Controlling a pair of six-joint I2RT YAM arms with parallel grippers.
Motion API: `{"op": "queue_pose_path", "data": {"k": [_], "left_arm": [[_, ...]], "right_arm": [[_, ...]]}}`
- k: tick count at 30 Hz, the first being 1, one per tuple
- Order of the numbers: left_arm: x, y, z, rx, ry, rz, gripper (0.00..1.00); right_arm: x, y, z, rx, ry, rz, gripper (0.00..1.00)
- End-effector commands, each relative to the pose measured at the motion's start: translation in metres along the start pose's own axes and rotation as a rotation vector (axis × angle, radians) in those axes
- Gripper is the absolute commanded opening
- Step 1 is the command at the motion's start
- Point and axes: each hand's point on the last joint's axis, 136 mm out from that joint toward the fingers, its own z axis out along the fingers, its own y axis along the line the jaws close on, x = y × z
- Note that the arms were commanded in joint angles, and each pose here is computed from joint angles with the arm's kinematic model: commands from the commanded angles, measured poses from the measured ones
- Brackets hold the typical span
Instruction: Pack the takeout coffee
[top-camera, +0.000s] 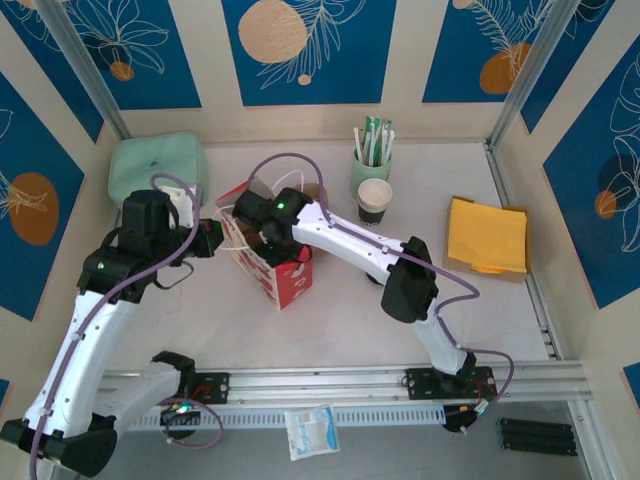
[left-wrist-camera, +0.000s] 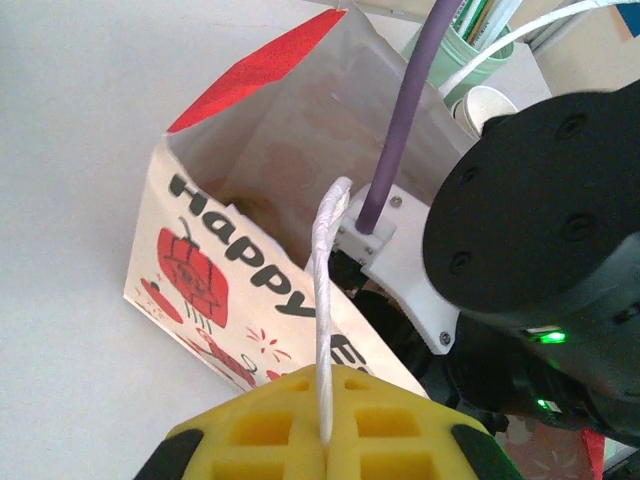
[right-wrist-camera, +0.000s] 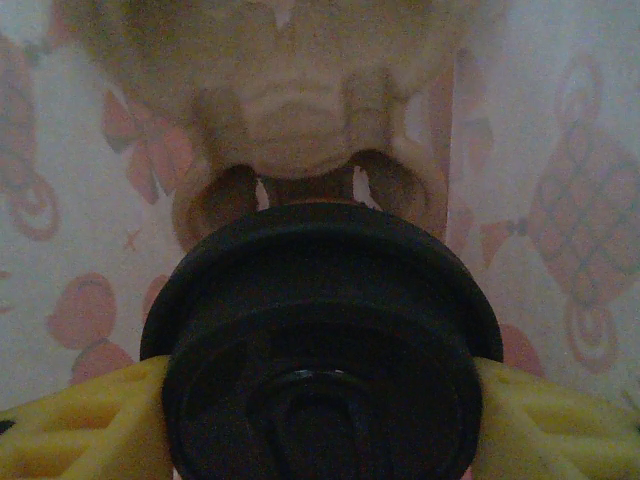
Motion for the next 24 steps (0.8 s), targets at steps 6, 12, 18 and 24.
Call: {"op": "queue_pose_path", "data": {"k": [6,12,18,24], "left_arm": [[0.002,0.002,0.003,0.008,0.002,-0.013,0.0],[0.003,0.002,0.004,0.008,0.005,-0.014,0.0],[0.003,0.003,0.005,0.003,0.006,-0.014,0.0],[0.005,0.005,0.006,-0.002,0.009,-0.015,0.0]], "right_arm": [[-0.012,0.0,-0.055,-0.006,-0.116,0.006,0.51],[-0.017,0.0,-0.08,-0.015,-0.166,0.004,0.52],[-0.023,0.0,-0.106,-0.031,-0.224,0.004,0.51],[-0.025,0.001,-0.129,-0.046,-0.277,0.005,0.51]]}}
